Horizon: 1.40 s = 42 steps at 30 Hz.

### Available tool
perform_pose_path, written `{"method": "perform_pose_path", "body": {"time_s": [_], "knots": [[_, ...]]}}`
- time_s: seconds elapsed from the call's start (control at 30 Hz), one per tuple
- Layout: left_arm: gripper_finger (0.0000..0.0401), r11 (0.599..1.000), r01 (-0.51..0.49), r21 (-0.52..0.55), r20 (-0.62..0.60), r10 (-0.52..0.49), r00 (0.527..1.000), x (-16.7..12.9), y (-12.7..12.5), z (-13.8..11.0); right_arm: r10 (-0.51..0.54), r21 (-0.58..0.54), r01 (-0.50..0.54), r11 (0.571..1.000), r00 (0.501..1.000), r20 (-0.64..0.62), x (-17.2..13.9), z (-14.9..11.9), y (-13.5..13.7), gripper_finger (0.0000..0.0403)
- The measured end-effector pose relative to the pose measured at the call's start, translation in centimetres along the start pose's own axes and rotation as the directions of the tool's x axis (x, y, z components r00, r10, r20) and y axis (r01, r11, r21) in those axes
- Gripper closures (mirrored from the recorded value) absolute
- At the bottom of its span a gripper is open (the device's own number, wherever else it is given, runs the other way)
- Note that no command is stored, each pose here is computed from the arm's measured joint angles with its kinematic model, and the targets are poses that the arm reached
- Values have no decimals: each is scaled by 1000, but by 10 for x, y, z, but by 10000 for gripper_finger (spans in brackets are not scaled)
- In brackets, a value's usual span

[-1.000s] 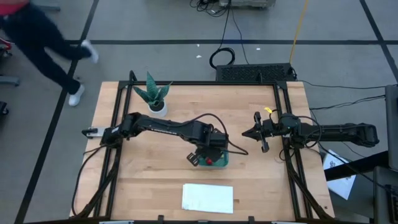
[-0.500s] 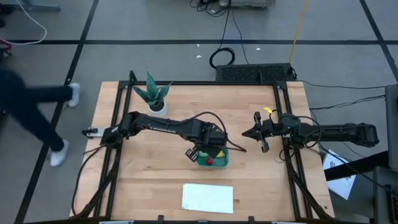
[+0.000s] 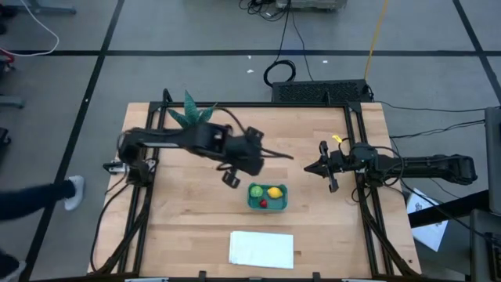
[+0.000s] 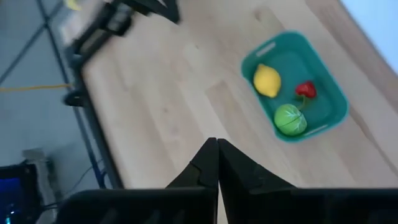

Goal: Pick and placing Produce into tupperware
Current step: Adjust the blue bin

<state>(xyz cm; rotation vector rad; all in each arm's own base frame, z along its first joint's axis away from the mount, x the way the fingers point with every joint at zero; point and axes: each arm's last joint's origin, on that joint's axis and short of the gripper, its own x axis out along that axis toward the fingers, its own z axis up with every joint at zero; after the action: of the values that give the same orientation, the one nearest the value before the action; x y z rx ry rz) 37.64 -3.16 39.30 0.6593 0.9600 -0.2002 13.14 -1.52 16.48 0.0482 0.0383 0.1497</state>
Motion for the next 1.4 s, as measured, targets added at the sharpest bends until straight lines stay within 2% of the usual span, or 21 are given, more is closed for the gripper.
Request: {"method": "perform_pose_path", "body": {"time_s": [0.27, 0.53, 0.7, 0.9, 1.07, 1.27, 1.4], "knots": [[400, 990, -104, -93, 79, 112, 991, -68, 4, -19, 0, -3, 0, 1000, 1000, 13, 0, 1, 0, 403], [401, 977, -152, -152, 100, 168, 981, -91, -5, -46, 0, -3, 0, 1000, 1000, 13, 1, 1, 0, 403], [401, 972, -121, -200, 209, 164, 964, -84, -20, -71, 0, -2, 0, 1000, 1000, 11, 1, 1, 0, 403], [401, 940, -93, -328, 411, 231, 882, -71, -41, -106, 0, -2, 0, 1000, 1000, 10, 1, 1, 0, 403], [401, 933, -66, -355, 487, 245, 838, -52, -68, -138, -2, -1, 2, 1000, 1000, 9, 1, 1, 0, 403], [401, 892, -64, -447, 575, 342, 743, -32, -91, -170, -35, -1, 35, 999, 999, 9, 1, 1, -1, 403], [401, 844, -39, -534, 612, 419, 670, -18, -99, -186, -37, -2, 37, 999, 999, 9, 1, 1, -1, 403]]}}
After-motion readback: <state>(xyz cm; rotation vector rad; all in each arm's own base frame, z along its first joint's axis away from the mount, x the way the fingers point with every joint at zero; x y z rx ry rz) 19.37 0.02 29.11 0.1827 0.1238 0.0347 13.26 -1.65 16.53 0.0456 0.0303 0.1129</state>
